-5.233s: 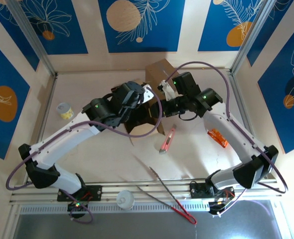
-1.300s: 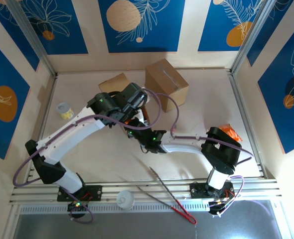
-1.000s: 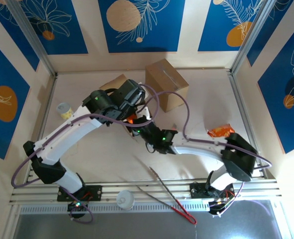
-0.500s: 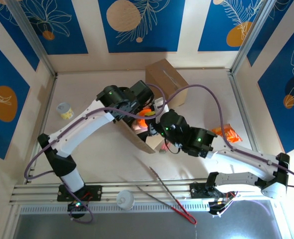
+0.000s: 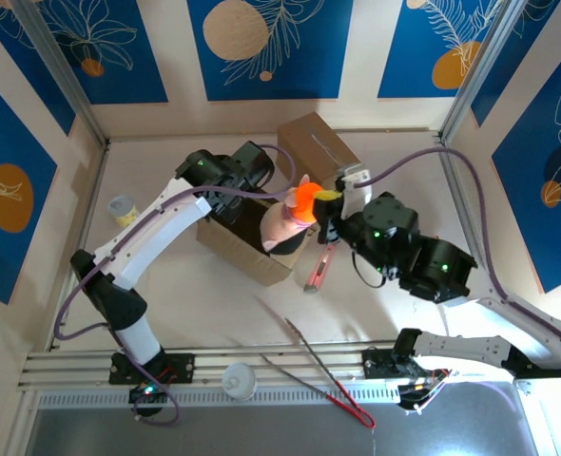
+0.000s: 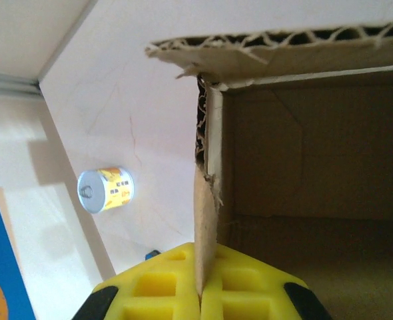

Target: Unpack the express box

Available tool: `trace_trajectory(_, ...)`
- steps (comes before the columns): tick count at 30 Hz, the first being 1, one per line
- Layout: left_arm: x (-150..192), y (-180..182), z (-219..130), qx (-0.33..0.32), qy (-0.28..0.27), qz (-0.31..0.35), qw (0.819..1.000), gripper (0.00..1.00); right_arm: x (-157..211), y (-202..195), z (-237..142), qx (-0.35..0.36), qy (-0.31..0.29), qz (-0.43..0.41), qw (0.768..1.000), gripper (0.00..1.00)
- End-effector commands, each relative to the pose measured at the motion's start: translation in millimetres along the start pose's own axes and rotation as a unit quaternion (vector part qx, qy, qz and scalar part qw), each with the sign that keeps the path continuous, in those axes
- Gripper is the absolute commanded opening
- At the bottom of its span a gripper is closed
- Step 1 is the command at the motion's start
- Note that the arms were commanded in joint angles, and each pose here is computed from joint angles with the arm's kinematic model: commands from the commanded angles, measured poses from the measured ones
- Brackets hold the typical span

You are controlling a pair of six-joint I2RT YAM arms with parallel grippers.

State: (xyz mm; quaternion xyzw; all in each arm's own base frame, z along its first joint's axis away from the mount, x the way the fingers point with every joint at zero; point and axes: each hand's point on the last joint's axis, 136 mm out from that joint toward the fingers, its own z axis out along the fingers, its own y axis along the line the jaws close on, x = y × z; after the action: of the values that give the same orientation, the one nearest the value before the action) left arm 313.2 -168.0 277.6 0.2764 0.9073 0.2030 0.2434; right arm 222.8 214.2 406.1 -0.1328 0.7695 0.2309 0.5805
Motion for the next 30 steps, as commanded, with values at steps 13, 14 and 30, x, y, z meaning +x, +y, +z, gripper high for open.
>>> trace_trajectory(13, 34.2, 47.0, 68.2, 0.023, 0.041, -0.189, 0.981, 0.0, -32.3, -148.4, -9.8, 0.197, -0.014, 0.035, 0.98, 0.0)
trace_trajectory(14, 36.2, 51.1, 75.1, 0.026, 0.045, -0.207, 0.977, 0.0, -26.3, -164.4, -3.7, 0.209, -0.005, 0.052, 0.977, 0.0)
trace_trajectory(30, 27.4, 127.7, 145.6, 0.018, 0.055, -0.368, 0.928, 0.0, 118.2, -319.6, 56.0, 0.326, 0.136, 0.244, 0.903, 0.0)
